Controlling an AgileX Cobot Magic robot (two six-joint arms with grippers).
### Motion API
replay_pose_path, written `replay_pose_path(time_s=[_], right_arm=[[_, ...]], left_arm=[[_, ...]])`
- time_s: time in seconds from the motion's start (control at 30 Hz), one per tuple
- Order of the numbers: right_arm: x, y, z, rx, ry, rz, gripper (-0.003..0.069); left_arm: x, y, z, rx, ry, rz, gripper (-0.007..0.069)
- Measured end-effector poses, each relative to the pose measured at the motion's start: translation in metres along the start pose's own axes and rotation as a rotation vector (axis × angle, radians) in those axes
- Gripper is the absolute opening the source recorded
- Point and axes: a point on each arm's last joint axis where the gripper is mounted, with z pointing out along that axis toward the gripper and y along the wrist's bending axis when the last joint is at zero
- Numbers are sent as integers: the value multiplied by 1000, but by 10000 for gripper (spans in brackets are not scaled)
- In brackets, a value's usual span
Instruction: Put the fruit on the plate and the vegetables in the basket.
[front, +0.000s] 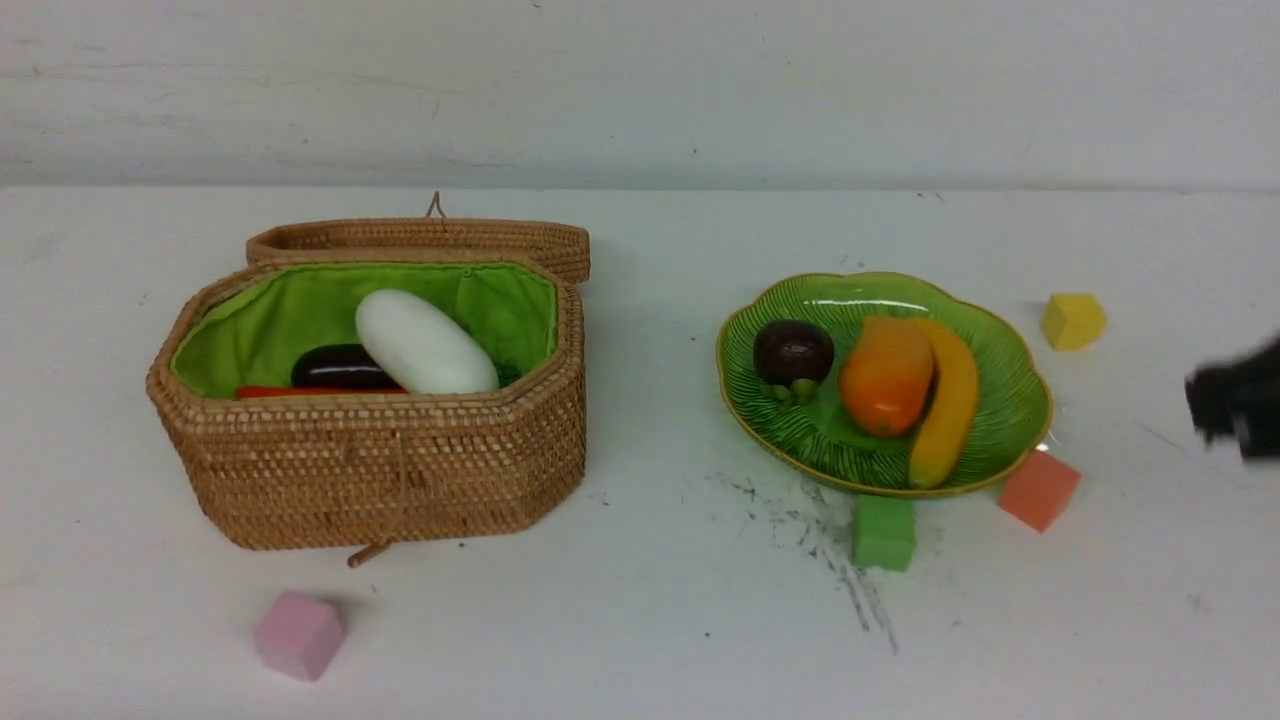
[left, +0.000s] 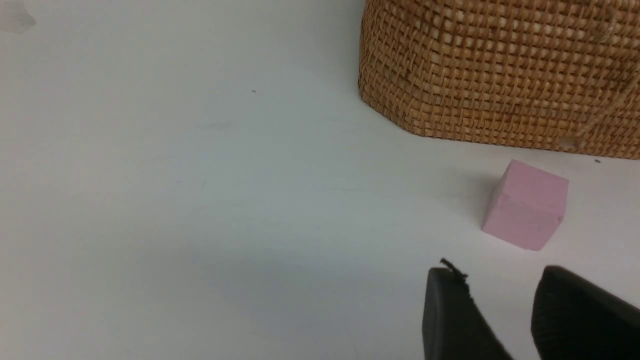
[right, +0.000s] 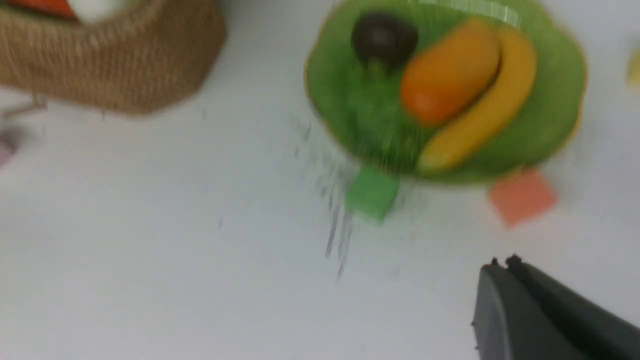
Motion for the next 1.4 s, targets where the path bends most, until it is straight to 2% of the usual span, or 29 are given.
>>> replay_pose_path(time_s=[0.1,0.27,0.6,0.77,0.97,1.07,1.2,1.4], right_arm=[[52,0,5,12,-18,28,-8],[91,2,-9,50,-192,34,-8],[129,13,-50,61,-377,-48,-8],[137,10,-56,122,-400,-103,-6],[157,-3,-34,220,-424,31,-3],[176,-11,-20,301,-493,138,-2],[191,-16,-12,369,-534,184,0],[219,-26,18,429,-424,205,3]], left_arm=[[0,0,0,0,0,0,241],[0,0,0,0,0,0,241],[0,0,0,0,0,0,241],[0,0,0,0,0,0,241],[0,0,0,0,0,0,241],[0,0,0,0,0,0,241],[0,0,0,0,0,0,241],[0,0,0,0,0,0,241]])
